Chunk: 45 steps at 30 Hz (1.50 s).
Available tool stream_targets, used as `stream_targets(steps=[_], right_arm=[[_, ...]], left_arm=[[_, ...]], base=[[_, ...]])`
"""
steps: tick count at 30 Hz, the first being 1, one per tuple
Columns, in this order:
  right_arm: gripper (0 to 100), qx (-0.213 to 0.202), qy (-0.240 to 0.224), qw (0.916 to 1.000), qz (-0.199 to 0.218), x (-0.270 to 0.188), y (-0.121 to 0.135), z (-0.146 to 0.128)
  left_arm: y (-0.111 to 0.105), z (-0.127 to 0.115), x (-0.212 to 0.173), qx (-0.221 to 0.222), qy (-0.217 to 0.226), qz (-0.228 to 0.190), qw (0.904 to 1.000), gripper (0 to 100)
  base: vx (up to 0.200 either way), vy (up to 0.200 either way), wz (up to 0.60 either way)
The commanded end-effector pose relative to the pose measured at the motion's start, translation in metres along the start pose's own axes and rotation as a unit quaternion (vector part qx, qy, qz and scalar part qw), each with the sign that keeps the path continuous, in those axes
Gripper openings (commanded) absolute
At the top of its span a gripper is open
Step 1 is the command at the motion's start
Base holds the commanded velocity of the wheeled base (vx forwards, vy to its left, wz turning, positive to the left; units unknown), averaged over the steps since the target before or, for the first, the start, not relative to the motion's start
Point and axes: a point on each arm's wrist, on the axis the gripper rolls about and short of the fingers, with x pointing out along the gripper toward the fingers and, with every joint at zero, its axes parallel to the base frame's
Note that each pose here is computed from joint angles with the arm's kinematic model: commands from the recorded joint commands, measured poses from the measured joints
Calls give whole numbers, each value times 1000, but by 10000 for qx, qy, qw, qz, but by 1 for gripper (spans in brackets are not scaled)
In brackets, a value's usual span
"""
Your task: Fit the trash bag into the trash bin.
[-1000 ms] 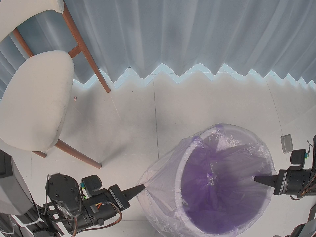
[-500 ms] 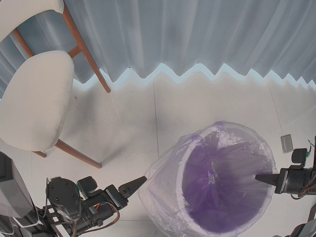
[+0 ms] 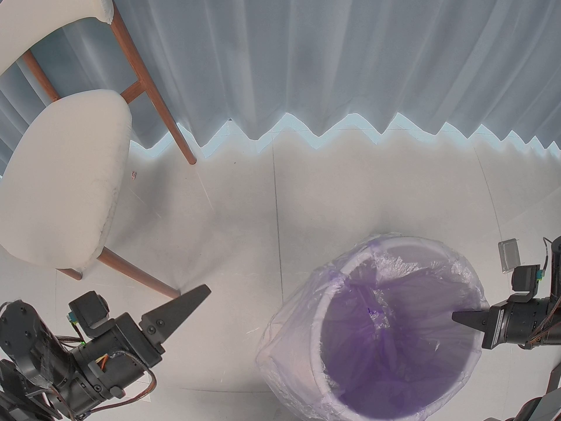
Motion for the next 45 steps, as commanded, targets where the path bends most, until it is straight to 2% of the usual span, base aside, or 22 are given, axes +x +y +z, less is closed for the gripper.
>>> stream_targets(steps=[1, 4, 8, 10, 17, 20, 22, 24, 27, 31, 36, 45], right_arm=[[0, -549, 211, 9978, -322, 15, -1, 3], [0, -572, 274, 9970, -442, 19, -2, 3], [0, -573, 345, 9964, -516, 23, -2, 3], [0, -603, 456, 9955, -569, 27, -2, 2], [0, -607, 657, 9937, -669, 28, -4, 0], [0, -601, 677, 9936, -682, 28, -4, -1], [0, -601, 713, 9932, -695, 29, -5, -2], [0, -608, 735, 9930, -702, 30, -5, -2], [0, -608, 749, 9928, -707, 30, -5, -3], [0, -607, 814, 9922, -730, 30, -7, -6], [0, -606, 864, 9916, -747, 31, -8, -9], [0, -602, 819, 9921, -738, 30, -8, -8]], left_arm=[[5, -2, -15, 949, 1067, -393, 9890, 100], [10, -6, -14, 1390, 1621, -477, 9758, 100], [15, -13, -6, 1614, 1996, -294, 9660, 100], [13, -13, 9, 1903, 2135, -206, 9580, 100], [-13, -6, 48, 2245, 2453, -24, 9431, 100], [-27, -7, 58, 2342, 2654, 266, 9349, 100], [-33, -16, 66, 2575, 2779, 616, 9234, 100], [-39, -25, 77, 2738, 2843, 742, 9158, 100], [-51, -30, 87, 2797, 2900, 676, 9127, 100], [-51, -38, 96, 2835, 3110, 831, 9033, 100], [-48, -54, 102, 2959, 3282, 947, 8920, 100], [-38, -75, 112, 3025, 3540, 1126, 8778, 100]], base=[[0, 0, 0], [0, 0, 0], [0, 0, 0], [0, 0, 0], [0, 0, 0], [0, 0, 0], [0, 0, 0], [0, 0, 0], [0, 0, 0], [0, 0, 0], [0, 0, 0], [0, 0, 0]])
